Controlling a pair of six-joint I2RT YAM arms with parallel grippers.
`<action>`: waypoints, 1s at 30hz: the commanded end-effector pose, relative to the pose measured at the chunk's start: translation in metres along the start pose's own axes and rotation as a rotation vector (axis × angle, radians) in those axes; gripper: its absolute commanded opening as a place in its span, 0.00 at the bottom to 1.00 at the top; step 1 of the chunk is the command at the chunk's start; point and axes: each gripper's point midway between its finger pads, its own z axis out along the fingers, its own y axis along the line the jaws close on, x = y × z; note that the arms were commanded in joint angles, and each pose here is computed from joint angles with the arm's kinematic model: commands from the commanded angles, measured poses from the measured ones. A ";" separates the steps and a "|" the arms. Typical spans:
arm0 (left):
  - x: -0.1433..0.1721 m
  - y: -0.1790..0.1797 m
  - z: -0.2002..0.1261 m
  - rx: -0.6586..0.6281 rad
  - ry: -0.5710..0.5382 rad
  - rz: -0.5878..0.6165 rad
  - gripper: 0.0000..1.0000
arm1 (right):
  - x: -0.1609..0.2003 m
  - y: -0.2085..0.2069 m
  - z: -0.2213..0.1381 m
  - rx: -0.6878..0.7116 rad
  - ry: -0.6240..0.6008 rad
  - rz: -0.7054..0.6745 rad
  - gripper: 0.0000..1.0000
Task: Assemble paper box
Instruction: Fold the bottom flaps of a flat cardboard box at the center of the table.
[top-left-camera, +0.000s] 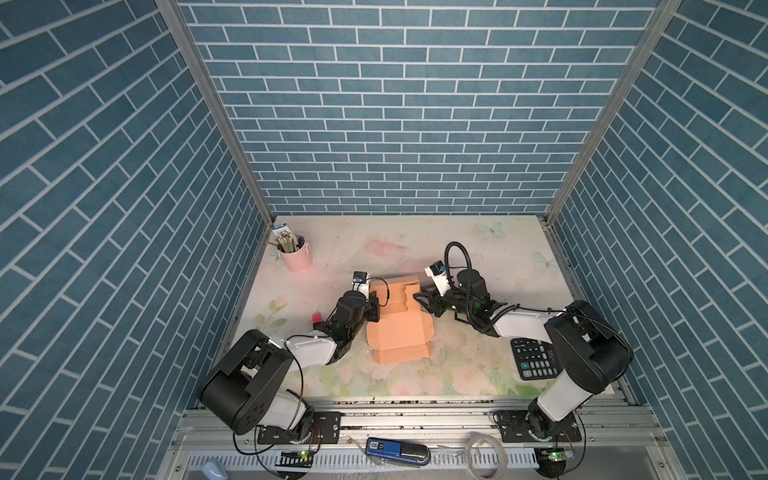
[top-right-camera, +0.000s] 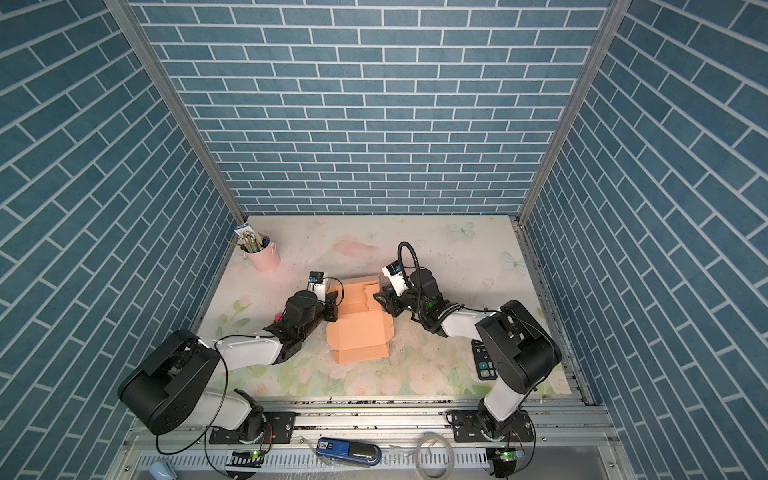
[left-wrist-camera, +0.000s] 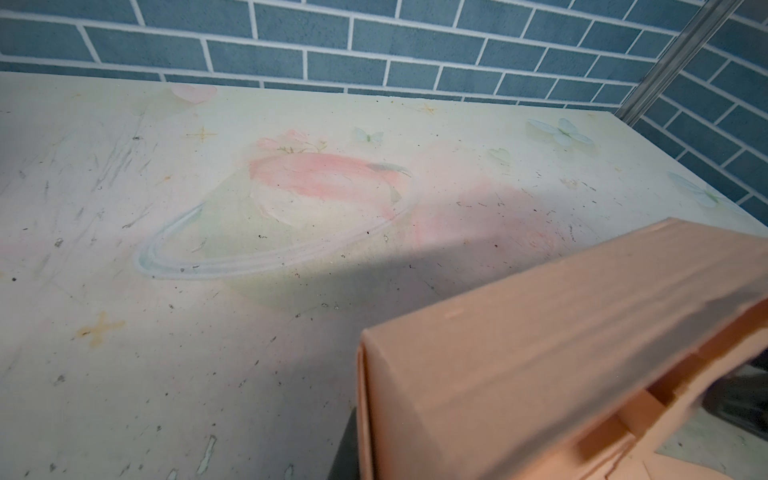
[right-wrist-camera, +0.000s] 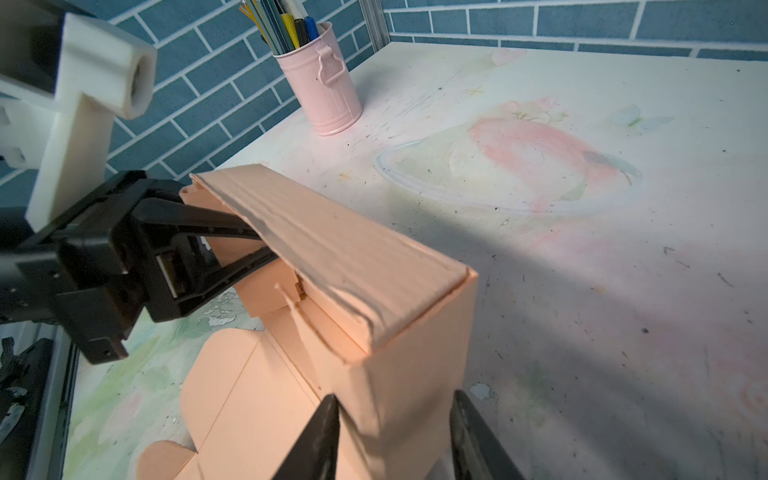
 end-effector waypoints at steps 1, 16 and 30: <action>-0.006 -0.005 -0.002 0.018 -0.015 -0.003 0.12 | -0.008 -0.005 0.008 0.058 -0.022 -0.052 0.44; -0.006 -0.001 -0.004 -0.003 -0.020 -0.018 0.12 | -0.015 -0.024 0.006 0.241 -0.069 -0.048 0.14; -0.012 -0.003 -0.004 -0.036 0.021 -0.039 0.56 | -0.016 -0.038 -0.002 0.464 -0.096 -0.032 0.00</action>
